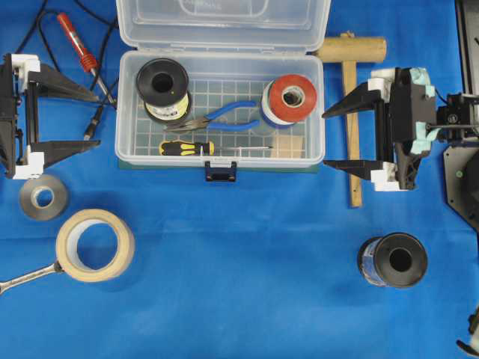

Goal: Open the tool box with both arms.

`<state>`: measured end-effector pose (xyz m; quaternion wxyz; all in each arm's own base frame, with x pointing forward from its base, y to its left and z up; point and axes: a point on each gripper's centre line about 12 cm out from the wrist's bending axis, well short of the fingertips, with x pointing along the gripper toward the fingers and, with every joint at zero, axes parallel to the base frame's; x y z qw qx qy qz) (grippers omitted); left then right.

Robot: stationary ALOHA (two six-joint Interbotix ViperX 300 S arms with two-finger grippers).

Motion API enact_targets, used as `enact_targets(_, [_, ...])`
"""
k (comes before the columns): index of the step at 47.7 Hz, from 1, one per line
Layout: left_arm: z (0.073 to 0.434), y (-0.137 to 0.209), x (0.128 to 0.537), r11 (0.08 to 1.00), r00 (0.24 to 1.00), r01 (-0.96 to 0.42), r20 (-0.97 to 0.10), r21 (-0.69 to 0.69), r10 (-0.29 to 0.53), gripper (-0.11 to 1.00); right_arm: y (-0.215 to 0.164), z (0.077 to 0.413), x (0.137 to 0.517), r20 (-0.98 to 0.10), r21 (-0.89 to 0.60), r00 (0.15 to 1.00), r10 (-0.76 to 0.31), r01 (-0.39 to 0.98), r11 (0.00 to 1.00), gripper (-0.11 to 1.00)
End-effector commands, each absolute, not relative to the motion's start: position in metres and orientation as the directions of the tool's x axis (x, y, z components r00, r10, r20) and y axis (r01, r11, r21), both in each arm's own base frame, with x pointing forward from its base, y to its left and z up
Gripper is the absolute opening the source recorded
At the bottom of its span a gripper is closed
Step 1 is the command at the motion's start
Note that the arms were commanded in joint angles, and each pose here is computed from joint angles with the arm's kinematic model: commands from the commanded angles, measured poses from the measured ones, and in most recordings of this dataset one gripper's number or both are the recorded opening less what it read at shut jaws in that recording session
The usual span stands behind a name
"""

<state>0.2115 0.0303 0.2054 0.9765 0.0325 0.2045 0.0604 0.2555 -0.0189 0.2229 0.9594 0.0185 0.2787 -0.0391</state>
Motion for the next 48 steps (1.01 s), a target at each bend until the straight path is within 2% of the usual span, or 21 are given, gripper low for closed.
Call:
enact_targets(1, [0.211, 0.028, 0.212, 0.991, 0.917, -0.097, -0.38, 0.089, 0.123, 0.91, -0.018, 0.226, 0.255, -0.536, 0.016, 0.842, -0.061, 0.083, 0.996, 0.87])
enact_targets(19, [0.229, 0.018, 0.181, 0.995, 0.922, -0.066, -0.377, 0.073, 0.089, 0.9, -0.015, 0.24, 0.212, -0.517, 0.022, 0.854, -0.064, 0.089, 0.996, 0.87])
enact_targets(32, [0.221, 0.014, 0.157, 0.997, 0.914, -0.059, -0.399, 0.053, 0.075, 0.89, -0.013, 0.234, 0.179, -0.47, 0.033, 0.88, -0.068, 0.095, 0.995, 0.87])
enact_targets(48, [0.217, 0.013, 0.152, 0.997, 0.917, -0.072, -0.392, 0.027, 0.077, 0.89, -0.013, 0.224, 0.172, -0.479, 0.074, 0.875, -0.07, 0.12, 0.99, 0.87])
